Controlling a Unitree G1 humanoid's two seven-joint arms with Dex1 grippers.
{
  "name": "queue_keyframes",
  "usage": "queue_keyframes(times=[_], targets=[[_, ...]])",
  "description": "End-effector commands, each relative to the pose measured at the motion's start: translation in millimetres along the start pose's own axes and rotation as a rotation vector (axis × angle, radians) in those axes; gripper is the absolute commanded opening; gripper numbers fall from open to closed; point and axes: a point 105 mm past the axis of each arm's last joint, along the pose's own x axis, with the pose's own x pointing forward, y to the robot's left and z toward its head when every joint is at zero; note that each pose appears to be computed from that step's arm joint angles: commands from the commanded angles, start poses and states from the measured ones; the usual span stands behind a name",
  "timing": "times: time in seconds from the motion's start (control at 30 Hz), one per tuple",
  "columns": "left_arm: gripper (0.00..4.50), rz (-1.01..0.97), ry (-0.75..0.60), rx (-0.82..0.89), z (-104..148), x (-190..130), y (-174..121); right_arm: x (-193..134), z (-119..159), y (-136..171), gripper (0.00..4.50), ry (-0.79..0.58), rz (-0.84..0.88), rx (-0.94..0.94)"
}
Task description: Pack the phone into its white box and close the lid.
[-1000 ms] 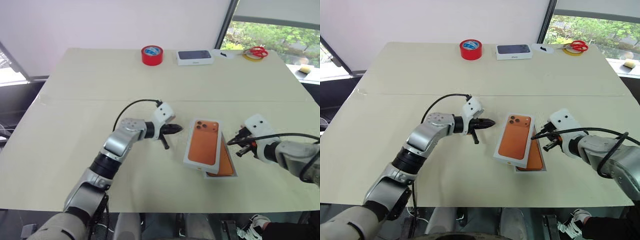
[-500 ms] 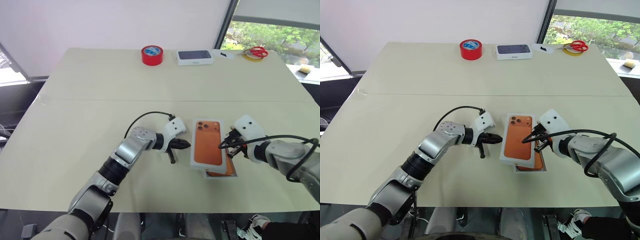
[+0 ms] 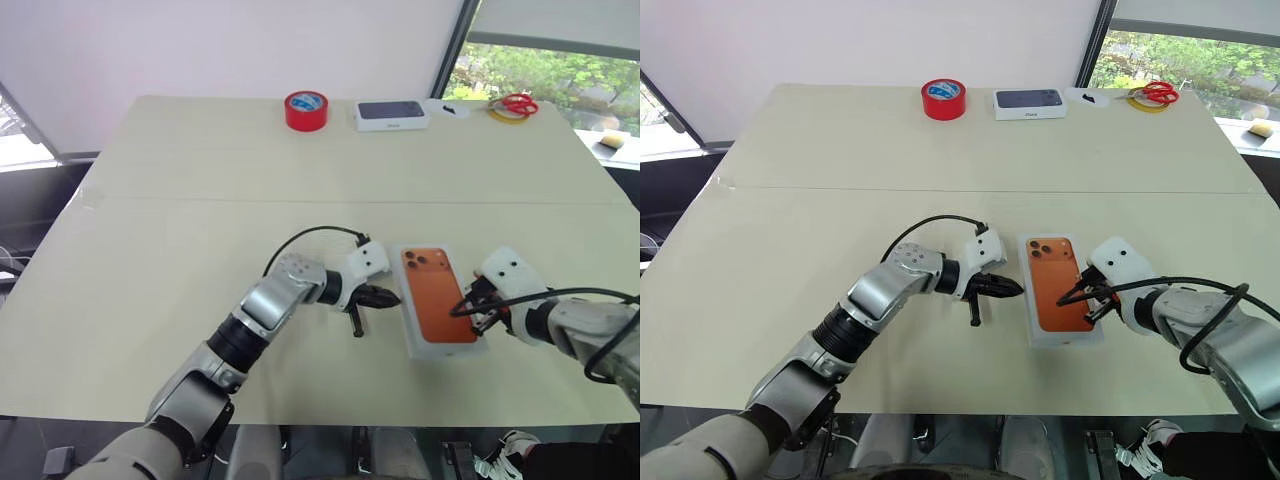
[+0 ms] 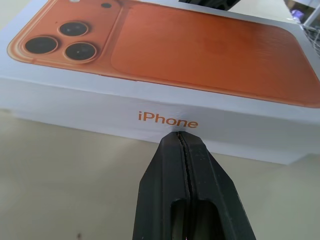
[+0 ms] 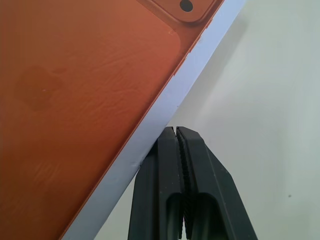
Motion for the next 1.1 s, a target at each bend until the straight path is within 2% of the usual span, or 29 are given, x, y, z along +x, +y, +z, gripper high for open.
queue_keyframes(times=[0.03, 0.23, 0.43, 0.57, 0.63, 0.77, 0.93, 1.0, 1.1], targets=[[0.0, -0.056, -0.049, 0.051, 17.2, 5.3, -14.4, -6.6, 11.1, 6.7, 0.09, -0.049, 0.021, -0.039], [0.0, -0.06, -0.033, 0.046, 12.2, 4.4, -15.0, -7.5, 5.3, 10.6, 0.09, -0.031, 0.036, -0.045], [0.0, -0.026, -0.005, 0.052, 3.4, 0.8, -7.8, -11.9, 3.2, 1.4, 0.09, -0.019, -0.004, -0.067], [0.0, 0.034, -0.097, -0.028, 19.6, -10.3, 9.7, -25.7, 6.8, -15.8, 0.09, -0.065, -0.04, -0.063], [0.0, 0.045, -0.147, -0.044, 30.7, -12.7, 13.4, -31.2, 8.1, -14.8, 0.09, -0.09, -0.016, -0.056], [0.0, 0.059, -0.195, -0.065, 45.5, -7.6, 17.0, -38.7, 13.6, 2.9, 0.09, -0.165, 0.094, -0.03], [0.0, 0.073, -0.071, 0.011, 28.8, 13.0, 16.3, -31.6, -1.0, 33.3, 0.09, -0.125, 0.194, -0.026], [0.0, 0.071, -0.032, 0.025, 21.9, 16.7, 16.5, -27.1, -6.1, 36.9, 0.09, -0.108, 0.191, -0.006], [0.0, 0.062, -0.047, 0.031, 24.4, 13.8, 16.9, -22.8, -9.2, 35.6, 0.09, -0.096, 0.159, -0.007]])
